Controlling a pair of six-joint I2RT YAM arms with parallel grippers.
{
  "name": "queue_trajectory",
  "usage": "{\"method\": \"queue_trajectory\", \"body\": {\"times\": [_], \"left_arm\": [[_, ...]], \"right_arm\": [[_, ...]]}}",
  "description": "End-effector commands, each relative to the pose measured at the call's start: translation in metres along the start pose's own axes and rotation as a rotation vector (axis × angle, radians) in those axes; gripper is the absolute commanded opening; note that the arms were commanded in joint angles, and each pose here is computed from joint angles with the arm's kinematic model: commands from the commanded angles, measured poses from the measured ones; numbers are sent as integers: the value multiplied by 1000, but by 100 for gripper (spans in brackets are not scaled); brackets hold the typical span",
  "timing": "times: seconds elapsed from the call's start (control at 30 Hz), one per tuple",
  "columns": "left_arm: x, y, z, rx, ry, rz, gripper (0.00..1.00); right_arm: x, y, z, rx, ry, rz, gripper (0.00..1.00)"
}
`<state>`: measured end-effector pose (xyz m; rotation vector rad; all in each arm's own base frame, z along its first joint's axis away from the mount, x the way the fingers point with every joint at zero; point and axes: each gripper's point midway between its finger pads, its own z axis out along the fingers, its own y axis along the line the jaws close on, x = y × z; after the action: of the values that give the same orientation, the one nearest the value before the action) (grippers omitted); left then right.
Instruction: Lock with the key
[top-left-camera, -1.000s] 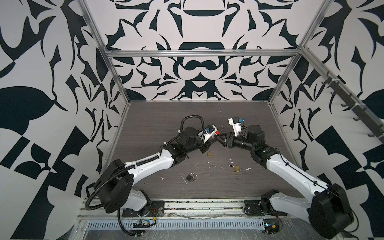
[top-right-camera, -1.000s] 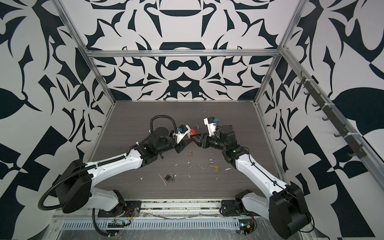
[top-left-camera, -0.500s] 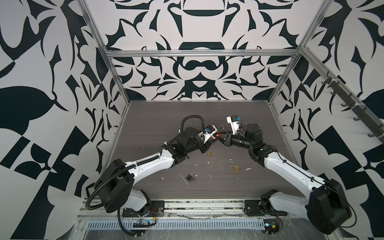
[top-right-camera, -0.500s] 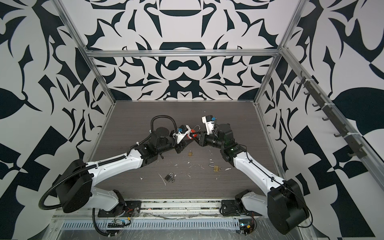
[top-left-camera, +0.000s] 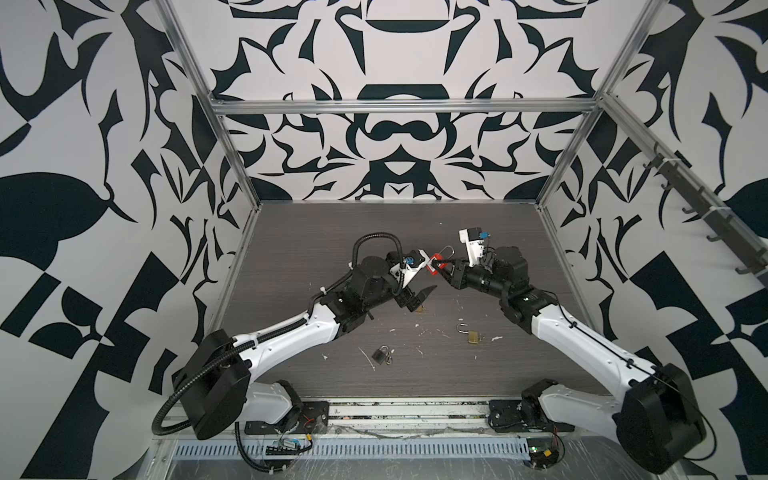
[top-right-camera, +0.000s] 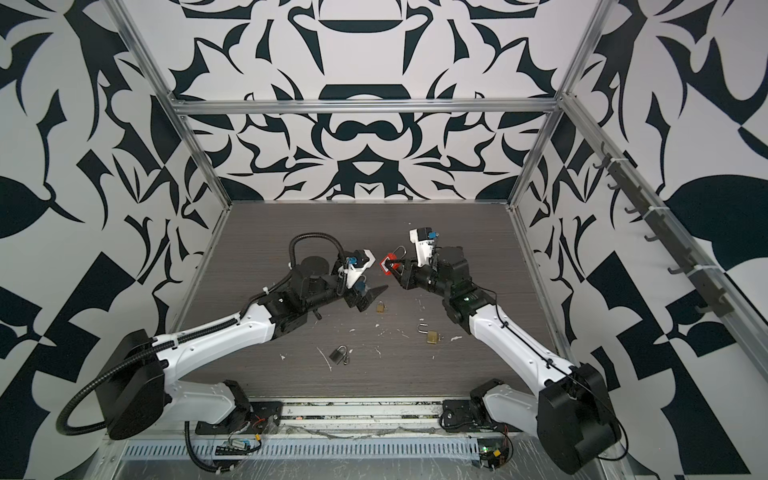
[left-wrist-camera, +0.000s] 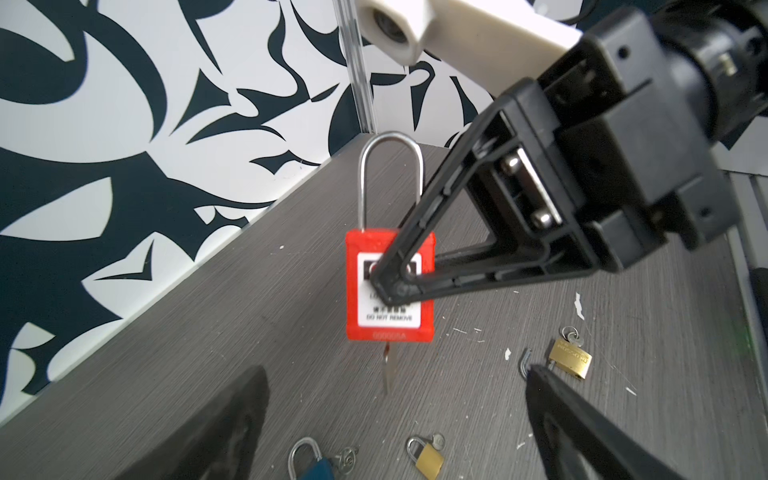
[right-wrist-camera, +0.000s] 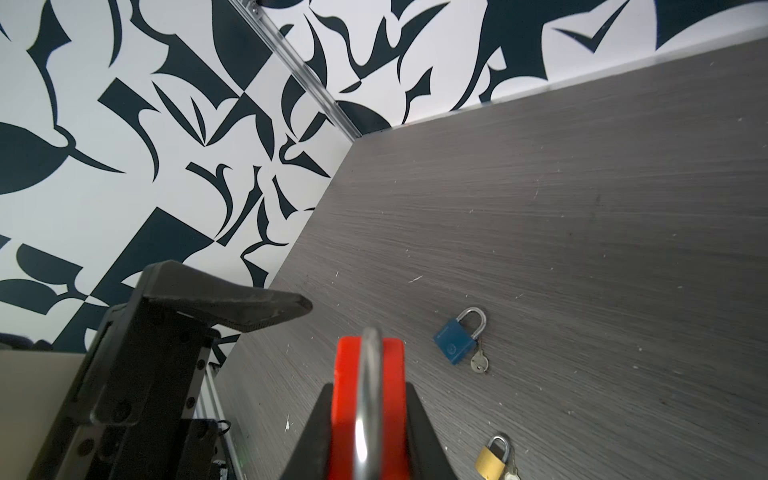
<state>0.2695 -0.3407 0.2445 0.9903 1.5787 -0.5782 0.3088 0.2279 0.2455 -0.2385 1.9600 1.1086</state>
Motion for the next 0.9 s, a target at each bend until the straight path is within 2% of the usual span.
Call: {"method": "queue_trajectory", "body": {"times": [0.0,0.1,0.27,0.53,0.8,0.87], "left_arm": [[1,18,-16,-96,-20,-59,99],[4,28,-25,-97,-51,-162,99],[-2,27,-38,67,-157,-358,100],[-12,34,-45,171,-314,-571,89],[-12,38,-24,239,-368,-666,86],[-13,40,-20,244,-376,-674,80]], "right_arm": [[-45,25,-14,-29,-149,-113,0],[-47,29,-21,-29,-162,-131,0],[-49,47,-25,-135,-116,-112,0],[-62,64,-19,-322,-121,-16,0],[-58,63,-10,-367,-77,58,0],[-57,61,-8,-366,-69,72,0]]}}
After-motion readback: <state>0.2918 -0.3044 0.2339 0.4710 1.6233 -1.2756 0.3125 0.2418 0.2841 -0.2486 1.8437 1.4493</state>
